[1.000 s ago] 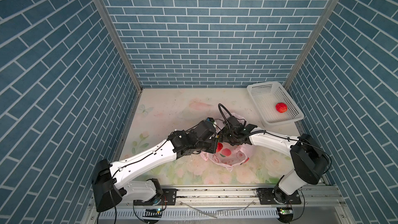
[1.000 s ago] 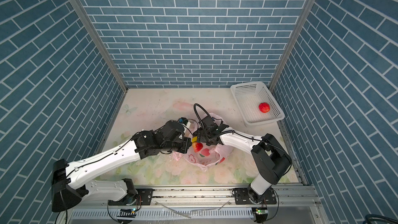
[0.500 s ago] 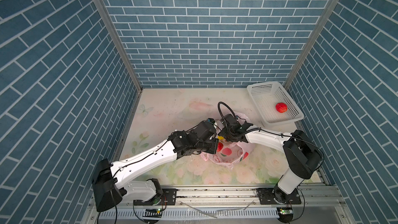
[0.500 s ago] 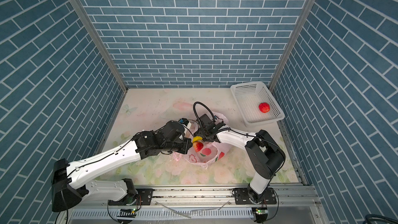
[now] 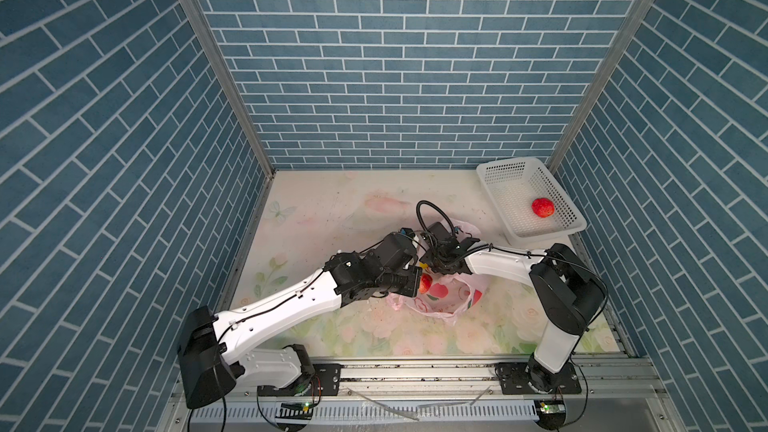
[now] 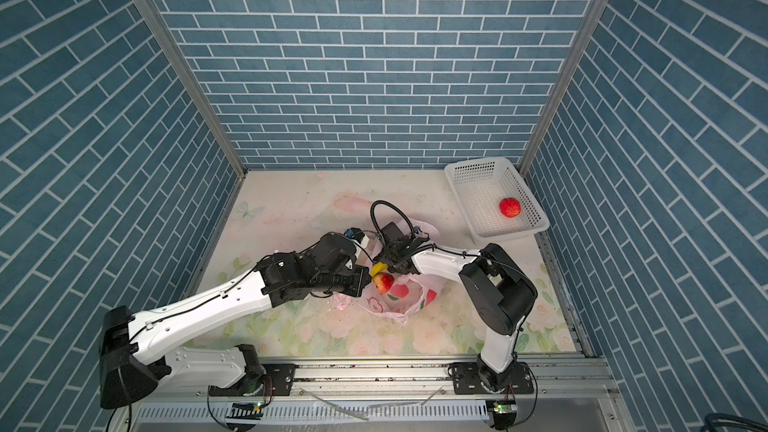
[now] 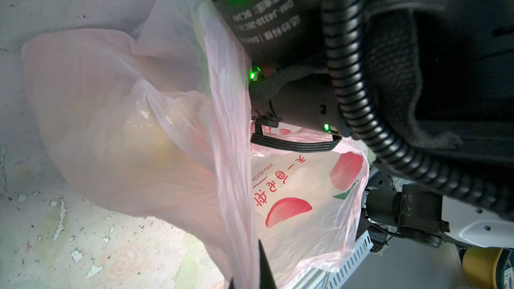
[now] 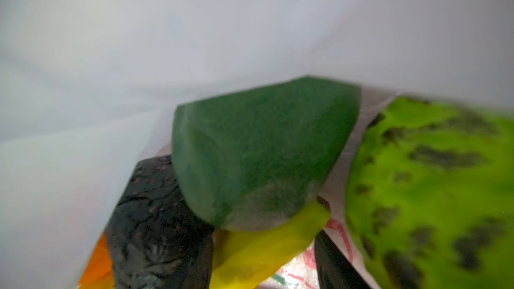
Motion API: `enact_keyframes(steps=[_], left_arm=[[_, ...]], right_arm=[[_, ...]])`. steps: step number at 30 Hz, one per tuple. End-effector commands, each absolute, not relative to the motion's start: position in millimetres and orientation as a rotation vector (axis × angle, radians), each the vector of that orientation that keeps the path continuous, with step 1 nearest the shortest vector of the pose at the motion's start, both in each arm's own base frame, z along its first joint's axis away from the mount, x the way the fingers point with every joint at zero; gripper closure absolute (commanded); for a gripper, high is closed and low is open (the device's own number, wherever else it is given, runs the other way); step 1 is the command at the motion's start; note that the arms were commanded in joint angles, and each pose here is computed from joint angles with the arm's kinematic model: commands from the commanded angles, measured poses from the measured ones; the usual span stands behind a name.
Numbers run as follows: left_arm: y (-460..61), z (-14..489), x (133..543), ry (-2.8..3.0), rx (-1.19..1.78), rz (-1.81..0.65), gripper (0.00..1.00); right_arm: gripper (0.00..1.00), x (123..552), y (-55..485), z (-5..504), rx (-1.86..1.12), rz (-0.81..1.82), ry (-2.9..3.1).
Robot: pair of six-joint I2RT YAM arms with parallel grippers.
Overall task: Untie the knot of the plastic bag and take out the fruit
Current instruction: Pick up the fruit from the plastic bag.
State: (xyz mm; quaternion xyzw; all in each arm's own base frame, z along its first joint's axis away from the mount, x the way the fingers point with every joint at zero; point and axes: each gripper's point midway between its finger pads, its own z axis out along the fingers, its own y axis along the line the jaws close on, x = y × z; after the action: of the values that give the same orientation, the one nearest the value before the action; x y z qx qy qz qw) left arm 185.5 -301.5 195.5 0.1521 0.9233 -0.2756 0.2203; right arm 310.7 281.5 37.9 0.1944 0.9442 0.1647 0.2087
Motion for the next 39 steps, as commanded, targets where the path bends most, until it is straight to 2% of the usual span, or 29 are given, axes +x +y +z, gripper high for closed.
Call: enact_keyframes(steps=[1,5,12,16,20,24,39], left_arm=[[-303.0,194.8,182.5,2.56,0.437,-0.769,1.0],[-303.5,194.7,182.1,2.563,0.437,-0.769,1.0],[-302.3,194.6,182.7,2.563,0.436,-0.762,1.0],[-303.8,191.1,183.1,2.567,0.44,-0.76,1.0],[-303.5,188.6,182.9,2.572,0.44,-0.756,1.0],[-303.4,187.3,183.7,2.572,0.439,-0.749,1.0],[-300.0,194.9,192.3,2.539,0.408,-0.711,1.0]], right_arm=[[0.37,322.4,281.3,33.3,0.636,0.438,2.589],[0.35,325.7,282.9,23.3,0.642,0.427,2.604],[0.6,325.8,279.9,32.6,0.619,0.436,2.574],[0.7,322.7,276.4,47.8,0.571,0.44,2.543],[0.75,316.8,272.8,65.6,0.51,0.449,2.501],[0.79,307.4,268.7,80.2,0.446,0.455,2.475],[0.8,267.6,269.1,140.1,0.103,0.51,2.382]])
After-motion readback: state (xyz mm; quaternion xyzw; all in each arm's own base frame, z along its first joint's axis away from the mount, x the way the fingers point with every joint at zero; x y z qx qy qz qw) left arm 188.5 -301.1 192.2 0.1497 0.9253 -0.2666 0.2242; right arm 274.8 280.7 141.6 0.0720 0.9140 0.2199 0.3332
